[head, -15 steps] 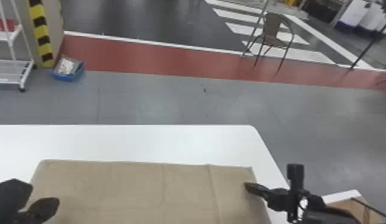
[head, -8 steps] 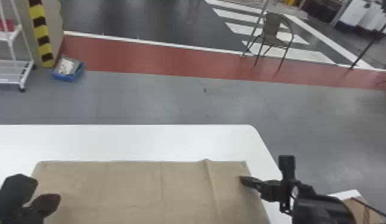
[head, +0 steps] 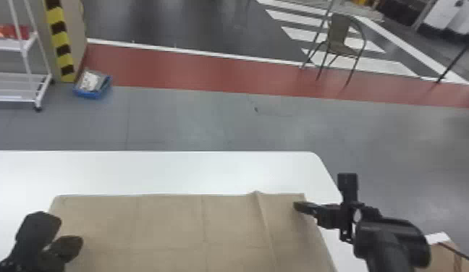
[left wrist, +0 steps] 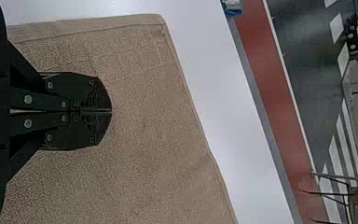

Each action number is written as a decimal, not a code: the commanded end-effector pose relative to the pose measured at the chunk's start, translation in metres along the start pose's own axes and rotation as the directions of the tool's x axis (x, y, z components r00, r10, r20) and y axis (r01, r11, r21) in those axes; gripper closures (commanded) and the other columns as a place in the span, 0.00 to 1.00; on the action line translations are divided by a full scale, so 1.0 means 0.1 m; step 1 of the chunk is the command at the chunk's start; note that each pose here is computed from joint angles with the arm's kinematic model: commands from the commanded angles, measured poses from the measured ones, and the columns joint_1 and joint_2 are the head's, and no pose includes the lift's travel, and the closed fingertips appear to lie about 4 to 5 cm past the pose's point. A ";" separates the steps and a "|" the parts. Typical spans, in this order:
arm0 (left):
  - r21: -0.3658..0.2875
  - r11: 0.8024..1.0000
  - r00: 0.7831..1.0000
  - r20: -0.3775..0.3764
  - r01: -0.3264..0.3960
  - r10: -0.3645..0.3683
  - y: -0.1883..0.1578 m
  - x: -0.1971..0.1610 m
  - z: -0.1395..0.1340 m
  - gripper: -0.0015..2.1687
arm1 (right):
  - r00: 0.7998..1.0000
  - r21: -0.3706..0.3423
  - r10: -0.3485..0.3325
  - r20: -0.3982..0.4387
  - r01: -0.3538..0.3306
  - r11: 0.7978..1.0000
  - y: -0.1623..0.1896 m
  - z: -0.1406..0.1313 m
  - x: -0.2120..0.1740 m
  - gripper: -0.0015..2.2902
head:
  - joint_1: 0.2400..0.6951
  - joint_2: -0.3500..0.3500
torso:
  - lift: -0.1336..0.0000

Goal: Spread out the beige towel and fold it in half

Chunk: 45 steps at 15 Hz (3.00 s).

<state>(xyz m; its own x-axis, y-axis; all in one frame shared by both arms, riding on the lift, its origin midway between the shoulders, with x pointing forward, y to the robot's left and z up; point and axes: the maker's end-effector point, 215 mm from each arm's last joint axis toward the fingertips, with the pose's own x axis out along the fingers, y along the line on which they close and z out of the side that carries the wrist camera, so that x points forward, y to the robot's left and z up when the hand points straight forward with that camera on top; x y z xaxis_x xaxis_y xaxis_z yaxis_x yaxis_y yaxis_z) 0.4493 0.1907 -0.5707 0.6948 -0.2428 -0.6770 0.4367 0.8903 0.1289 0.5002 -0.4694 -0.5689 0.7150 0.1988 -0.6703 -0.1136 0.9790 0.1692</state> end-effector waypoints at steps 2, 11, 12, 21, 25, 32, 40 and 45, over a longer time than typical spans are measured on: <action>0.017 1.000 1.000 -0.010 -0.009 0.010 -0.01 0.02 -0.04 0.67 | 1.000 0.006 -0.001 -0.003 0.001 1.000 -0.01 -0.04 0.00 0.72 | 1.00 0.05 | 1.00; 0.056 0.998 0.999 0.016 -0.035 0.034 -0.05 0.13 0.09 0.67 | 1.000 -0.010 0.005 -0.012 -0.005 1.000 0.10 0.06 0.13 0.72 | 1.00 0.06 | 1.00; 0.061 0.997 0.999 0.016 -0.036 0.035 -0.05 0.16 0.10 0.67 | 1.000 -0.012 0.004 -0.013 -0.004 1.000 0.10 0.09 0.16 0.72 | 1.00 0.06 | 1.00; 0.008 1.000 0.997 0.080 -0.024 0.023 -0.07 -0.34 0.25 0.67 | 0.991 0.092 0.063 0.120 -0.074 0.993 0.22 0.06 -0.69 0.72 | 1.00 0.05 | 1.00; 0.001 0.999 0.998 0.036 -0.048 0.048 0.06 -0.47 -0.01 0.67 | 0.990 0.140 0.058 0.126 -0.076 0.987 0.07 -0.37 -1.11 0.72 | 1.00 0.01 | 1.00; 0.027 0.998 0.998 -0.036 -0.059 0.060 0.11 -0.34 -0.32 0.67 | 0.998 0.154 0.029 0.053 -0.036 0.987 -0.08 -0.89 -1.19 0.72 | 1.00 0.00 | 1.00; 0.041 0.998 0.998 -0.044 -0.052 0.053 0.07 -0.16 -0.32 0.67 | 1.000 0.121 0.022 -0.002 -0.022 0.992 -0.05 -0.92 -0.84 0.72 | 1.00 0.00 | 1.00; 0.052 0.997 0.998 -0.036 -0.054 0.056 0.08 -0.06 -0.29 0.67 | 0.999 0.125 0.015 -0.037 -0.011 0.992 -0.07 -0.93 -0.66 0.72 | 1.00 0.00 | 1.00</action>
<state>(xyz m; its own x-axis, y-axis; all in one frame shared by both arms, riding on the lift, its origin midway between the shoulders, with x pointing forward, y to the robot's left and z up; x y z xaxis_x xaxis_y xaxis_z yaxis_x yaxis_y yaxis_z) 0.4302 0.2104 -0.5861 0.6964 -0.1776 -0.6953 0.4269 0.8814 0.2024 0.3883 -0.4847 -0.5886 0.6965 0.2178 -0.6837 -0.0378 0.9626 0.2681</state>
